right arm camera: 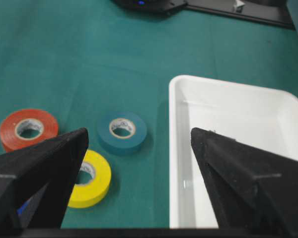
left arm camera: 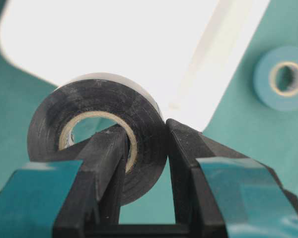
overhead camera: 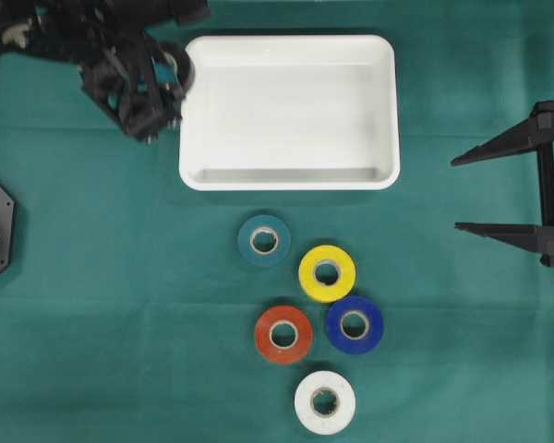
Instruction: Pick up the tape from a random location and place it into the white case.
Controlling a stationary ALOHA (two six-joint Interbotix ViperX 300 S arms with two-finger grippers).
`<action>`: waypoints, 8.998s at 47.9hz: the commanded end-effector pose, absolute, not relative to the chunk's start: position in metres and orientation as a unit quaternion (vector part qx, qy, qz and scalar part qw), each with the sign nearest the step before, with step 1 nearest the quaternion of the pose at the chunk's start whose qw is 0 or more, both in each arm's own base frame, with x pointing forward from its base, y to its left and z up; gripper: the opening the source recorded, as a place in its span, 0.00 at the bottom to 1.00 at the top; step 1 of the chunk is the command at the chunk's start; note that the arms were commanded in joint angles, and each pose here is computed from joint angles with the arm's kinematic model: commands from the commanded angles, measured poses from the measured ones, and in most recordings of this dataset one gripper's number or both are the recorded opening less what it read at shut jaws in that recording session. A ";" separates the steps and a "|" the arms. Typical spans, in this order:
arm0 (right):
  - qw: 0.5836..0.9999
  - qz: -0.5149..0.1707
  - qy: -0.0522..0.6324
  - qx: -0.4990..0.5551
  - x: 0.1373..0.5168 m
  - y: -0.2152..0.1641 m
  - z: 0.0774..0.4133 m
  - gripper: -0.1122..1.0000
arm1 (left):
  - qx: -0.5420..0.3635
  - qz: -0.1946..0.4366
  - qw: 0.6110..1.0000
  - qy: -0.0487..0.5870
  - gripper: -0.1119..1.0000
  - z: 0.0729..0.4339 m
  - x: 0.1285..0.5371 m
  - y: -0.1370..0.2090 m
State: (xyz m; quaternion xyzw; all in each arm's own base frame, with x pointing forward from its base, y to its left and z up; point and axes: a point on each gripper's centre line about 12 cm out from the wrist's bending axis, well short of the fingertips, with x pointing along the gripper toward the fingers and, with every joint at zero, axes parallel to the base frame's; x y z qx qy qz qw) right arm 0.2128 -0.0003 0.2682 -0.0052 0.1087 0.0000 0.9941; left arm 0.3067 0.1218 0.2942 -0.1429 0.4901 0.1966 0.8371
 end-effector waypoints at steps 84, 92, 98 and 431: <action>0.995 0.001 0.099 -0.014 0.216 0.000 0.278 0.93 | -0.081 0.141 0.870 0.465 0.27 0.305 0.427 0.127; 0.995 0.000 0.100 -0.014 0.216 -0.001 0.277 0.93 | -0.081 0.141 0.870 0.465 0.27 0.306 0.427 0.127; 0.995 0.000 0.100 -0.014 0.216 -0.001 0.277 0.93 | -0.081 0.141 0.870 0.466 0.27 0.305 0.427 0.127; 0.994 0.000 0.109 -0.006 0.222 0.000 0.275 0.93 | 0.009 0.022 0.986 0.163 0.96 0.290 0.207 0.010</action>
